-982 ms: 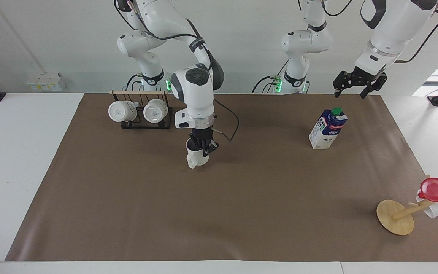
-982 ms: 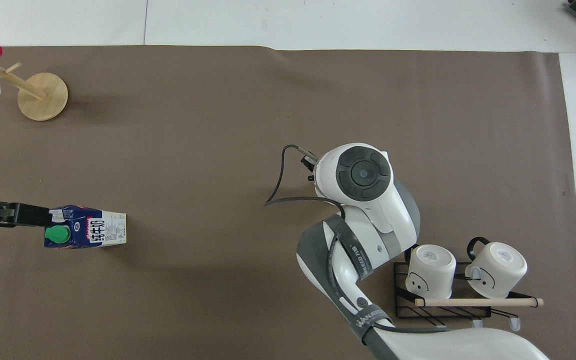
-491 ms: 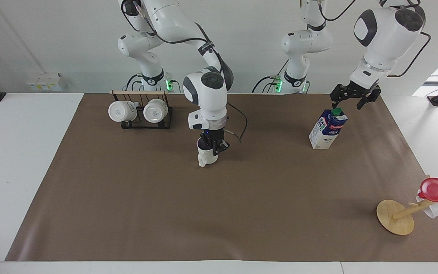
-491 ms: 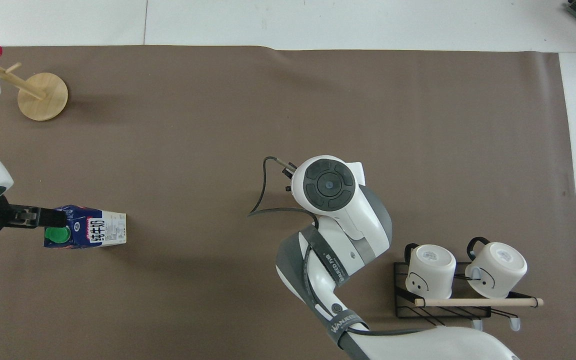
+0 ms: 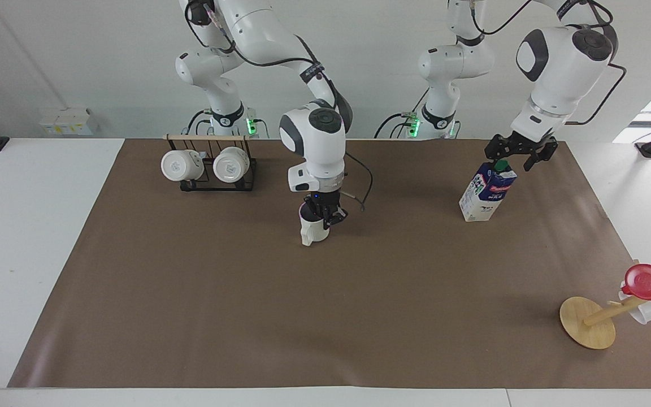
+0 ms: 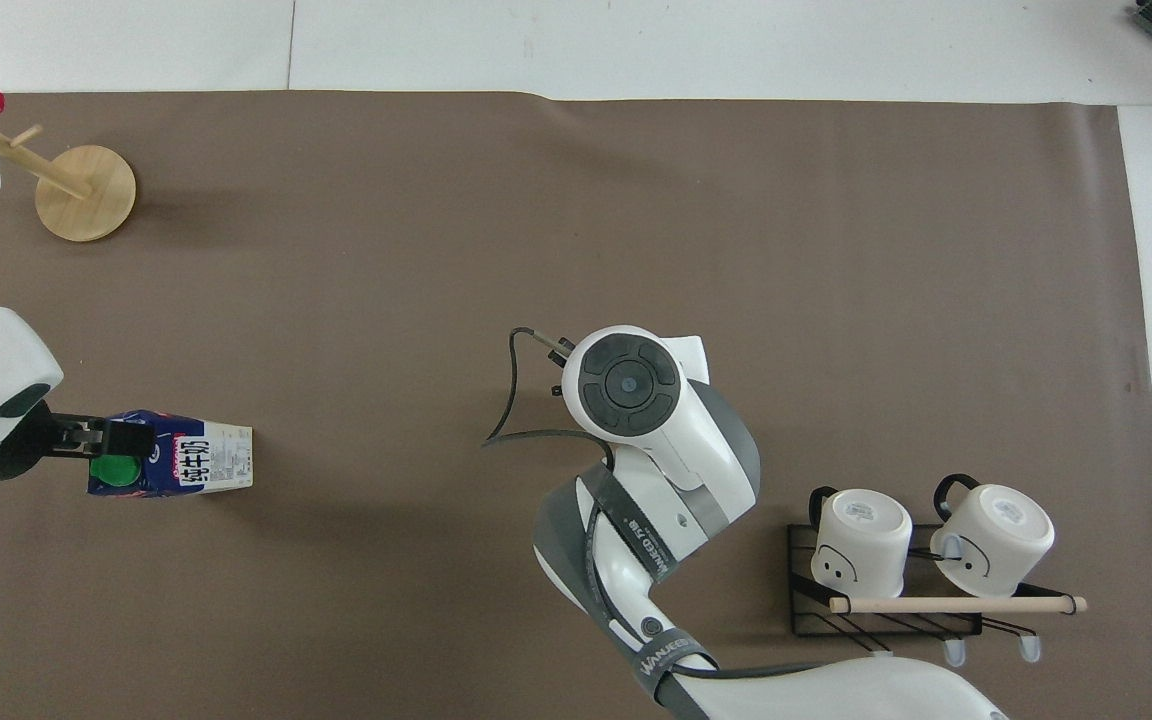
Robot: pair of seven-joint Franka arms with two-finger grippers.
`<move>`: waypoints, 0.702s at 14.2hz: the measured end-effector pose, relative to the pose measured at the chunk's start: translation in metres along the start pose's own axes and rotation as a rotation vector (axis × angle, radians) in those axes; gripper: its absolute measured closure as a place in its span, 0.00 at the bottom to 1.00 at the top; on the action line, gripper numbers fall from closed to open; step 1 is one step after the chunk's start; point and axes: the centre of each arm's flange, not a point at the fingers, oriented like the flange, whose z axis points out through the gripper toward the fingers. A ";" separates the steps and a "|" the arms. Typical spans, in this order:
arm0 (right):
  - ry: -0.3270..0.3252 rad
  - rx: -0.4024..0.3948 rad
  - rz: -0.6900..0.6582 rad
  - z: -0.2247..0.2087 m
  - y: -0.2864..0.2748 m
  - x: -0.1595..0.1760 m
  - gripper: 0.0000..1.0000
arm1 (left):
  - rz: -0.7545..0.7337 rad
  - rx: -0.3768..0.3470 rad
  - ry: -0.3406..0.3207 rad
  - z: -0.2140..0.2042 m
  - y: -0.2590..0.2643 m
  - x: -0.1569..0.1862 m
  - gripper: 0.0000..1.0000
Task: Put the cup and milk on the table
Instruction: 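Carry the mug toward the table center while the left gripper grasps the carton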
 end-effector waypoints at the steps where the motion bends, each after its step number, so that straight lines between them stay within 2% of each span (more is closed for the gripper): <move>1: 0.000 -0.001 0.001 0.001 0.000 0.000 0.79 | 0.000 0.000 0.000 0.004 0.000 -0.001 0.00; 4: 0.015 -0.006 -0.015 0.002 0.000 0.002 0.46 | 0.001 0.002 0.009 0.028 0.001 -0.004 0.00; 8: 0.045 0.010 -0.135 -0.009 -0.005 0.011 0.02 | 0.032 0.006 0.031 0.048 0.013 -0.006 0.00; 10: 0.059 0.034 -0.196 -0.024 -0.008 0.020 0.00 | 0.035 0.007 0.034 0.048 0.015 -0.006 0.00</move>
